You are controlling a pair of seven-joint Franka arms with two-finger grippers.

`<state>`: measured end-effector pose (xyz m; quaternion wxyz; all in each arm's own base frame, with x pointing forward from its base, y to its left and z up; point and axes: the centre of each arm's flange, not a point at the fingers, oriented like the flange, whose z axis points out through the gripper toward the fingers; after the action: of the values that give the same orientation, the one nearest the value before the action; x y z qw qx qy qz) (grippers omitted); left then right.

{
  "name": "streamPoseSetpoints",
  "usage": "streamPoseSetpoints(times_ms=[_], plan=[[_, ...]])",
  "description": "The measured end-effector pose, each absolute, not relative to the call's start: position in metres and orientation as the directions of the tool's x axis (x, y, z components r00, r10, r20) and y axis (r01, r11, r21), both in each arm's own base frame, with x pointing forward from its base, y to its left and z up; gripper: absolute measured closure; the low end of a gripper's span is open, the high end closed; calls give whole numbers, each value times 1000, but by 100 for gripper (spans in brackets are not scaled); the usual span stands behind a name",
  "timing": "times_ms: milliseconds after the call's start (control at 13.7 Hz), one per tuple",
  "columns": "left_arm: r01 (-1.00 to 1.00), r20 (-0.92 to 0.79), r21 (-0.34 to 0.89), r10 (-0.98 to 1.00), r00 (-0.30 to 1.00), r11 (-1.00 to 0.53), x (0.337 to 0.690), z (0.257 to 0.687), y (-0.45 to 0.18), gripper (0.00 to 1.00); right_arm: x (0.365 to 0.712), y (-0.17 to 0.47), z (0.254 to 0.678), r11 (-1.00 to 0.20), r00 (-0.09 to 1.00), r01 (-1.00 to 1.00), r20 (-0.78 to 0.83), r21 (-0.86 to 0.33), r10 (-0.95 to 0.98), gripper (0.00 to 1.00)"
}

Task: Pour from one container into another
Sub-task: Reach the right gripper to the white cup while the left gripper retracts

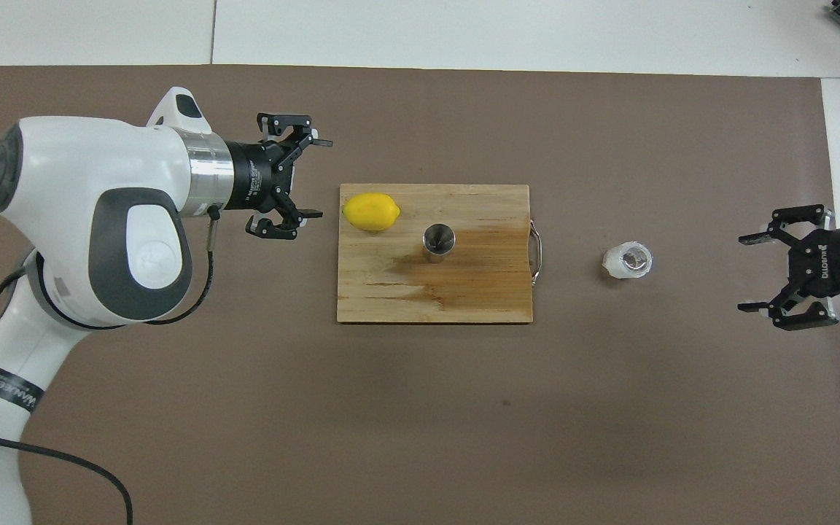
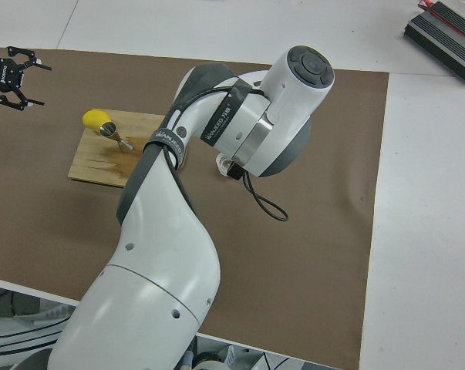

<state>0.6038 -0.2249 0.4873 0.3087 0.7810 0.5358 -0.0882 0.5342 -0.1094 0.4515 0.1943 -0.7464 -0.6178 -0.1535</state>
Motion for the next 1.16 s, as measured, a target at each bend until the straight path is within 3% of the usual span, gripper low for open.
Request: streamPoseSetpoints(times_ms=[437,801,946,1165], plan=[[908,-466,337,794,389,-247,630,533,-110,0,552,-114,351,-163,202,979,639,-119,742,0],[723,-201,369,709,676,-584,619,555,-112,0,547,-110,284,-98,141,990,739,-101,659,0],[601,-42,297,618,785,-742,611,564,-107,0,549,-109,267,-97,131,991,756,-90,641,0],[376,55,174,390,919,-910,597,574,-106,0,554,-107,259,-119,113,992,762,-47,638,0]])
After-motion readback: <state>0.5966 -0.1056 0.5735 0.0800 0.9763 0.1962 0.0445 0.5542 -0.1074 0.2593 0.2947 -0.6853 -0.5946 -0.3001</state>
